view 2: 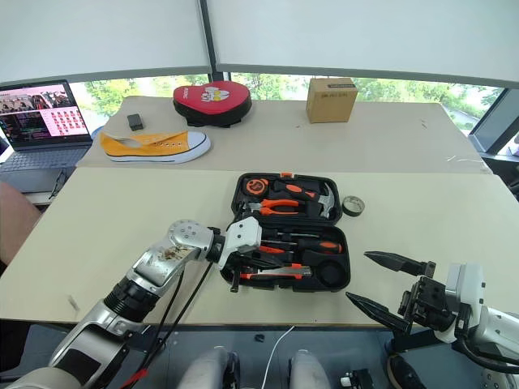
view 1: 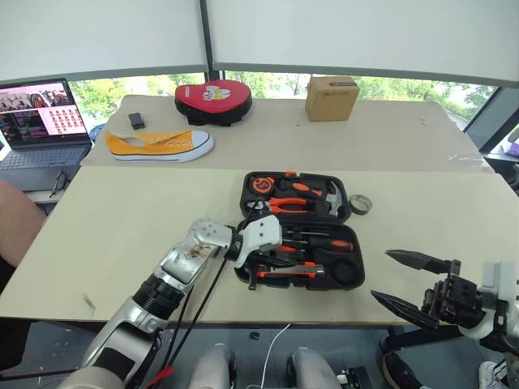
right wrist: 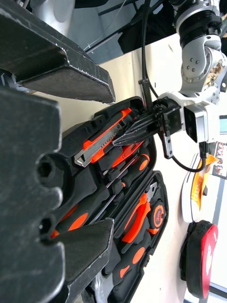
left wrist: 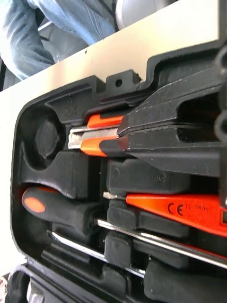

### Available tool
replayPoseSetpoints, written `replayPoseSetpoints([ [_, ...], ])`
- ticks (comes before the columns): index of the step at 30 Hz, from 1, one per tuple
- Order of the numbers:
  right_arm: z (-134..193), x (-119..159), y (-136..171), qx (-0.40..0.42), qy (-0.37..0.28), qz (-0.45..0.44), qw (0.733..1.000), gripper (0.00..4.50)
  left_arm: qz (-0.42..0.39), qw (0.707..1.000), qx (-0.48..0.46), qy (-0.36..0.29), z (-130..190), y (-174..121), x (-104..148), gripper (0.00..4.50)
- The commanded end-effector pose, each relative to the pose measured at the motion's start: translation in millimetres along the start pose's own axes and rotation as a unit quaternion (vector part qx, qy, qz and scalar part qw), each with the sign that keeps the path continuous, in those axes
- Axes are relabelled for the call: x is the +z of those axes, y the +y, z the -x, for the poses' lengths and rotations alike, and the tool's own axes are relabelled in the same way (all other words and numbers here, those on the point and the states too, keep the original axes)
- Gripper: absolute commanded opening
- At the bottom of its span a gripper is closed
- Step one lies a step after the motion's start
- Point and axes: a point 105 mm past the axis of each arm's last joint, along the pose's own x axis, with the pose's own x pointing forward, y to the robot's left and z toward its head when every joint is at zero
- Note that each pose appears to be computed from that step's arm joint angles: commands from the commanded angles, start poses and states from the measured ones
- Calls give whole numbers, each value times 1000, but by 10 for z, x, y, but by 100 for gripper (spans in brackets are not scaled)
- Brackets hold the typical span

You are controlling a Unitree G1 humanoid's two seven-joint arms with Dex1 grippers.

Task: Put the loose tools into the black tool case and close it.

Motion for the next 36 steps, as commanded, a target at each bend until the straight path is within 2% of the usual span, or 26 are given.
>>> replayPoseSetpoints([
  [1,-14,66,9,1,-11,12,1000,450,23,998,-4,62,-60,-50,-326,4],
  [8,-21,59,-2,-2,-11,11,1000,450,66,992,-12,103,-99,-103,-478,4],
  [10,-18,51,-22,-9,-10,12,1000,450,56,996,-11,75,-103,-101,-395,4],
  [15,31,4,-115,-57,-3,11,998,450,19,996,53,-66,106,97,32,4],
  [17,138,-27,-129,-84,-5,-6,996,450,-14,980,105,-165,471,217,412,42],
  [19,271,-82,-181,-129,-8,-9,992,450,-34,964,150,-215,800,267,564,90],
  [21,393,-185,-217,-168,6,3,986,450,-14,962,182,-201,1026,292,407,172],
  [25,573,-307,-321,-249,19,33,968,450,-17,954,190,-231,1407,156,255,325],
  [26,629,-373,-354,-273,42,41,960,450,7,952,205,-228,1502,160,156,349],
  [28,728,-596,-372,-299,119,-1,947,450,44,950,226,-212,1695,117,-61,424],
  [29,708,-575,-403,-301,120,5,946,450,48,946,245,-207,1799,105,-132,446],
  [32,494,-342,-615,-267,106,50,956,450,49,936,267,-223,1924,76,-106,446],
  [36,249,-257,-909,-192,181,76,962,450,67,941,234,-235,1783,15,-18,446],
])
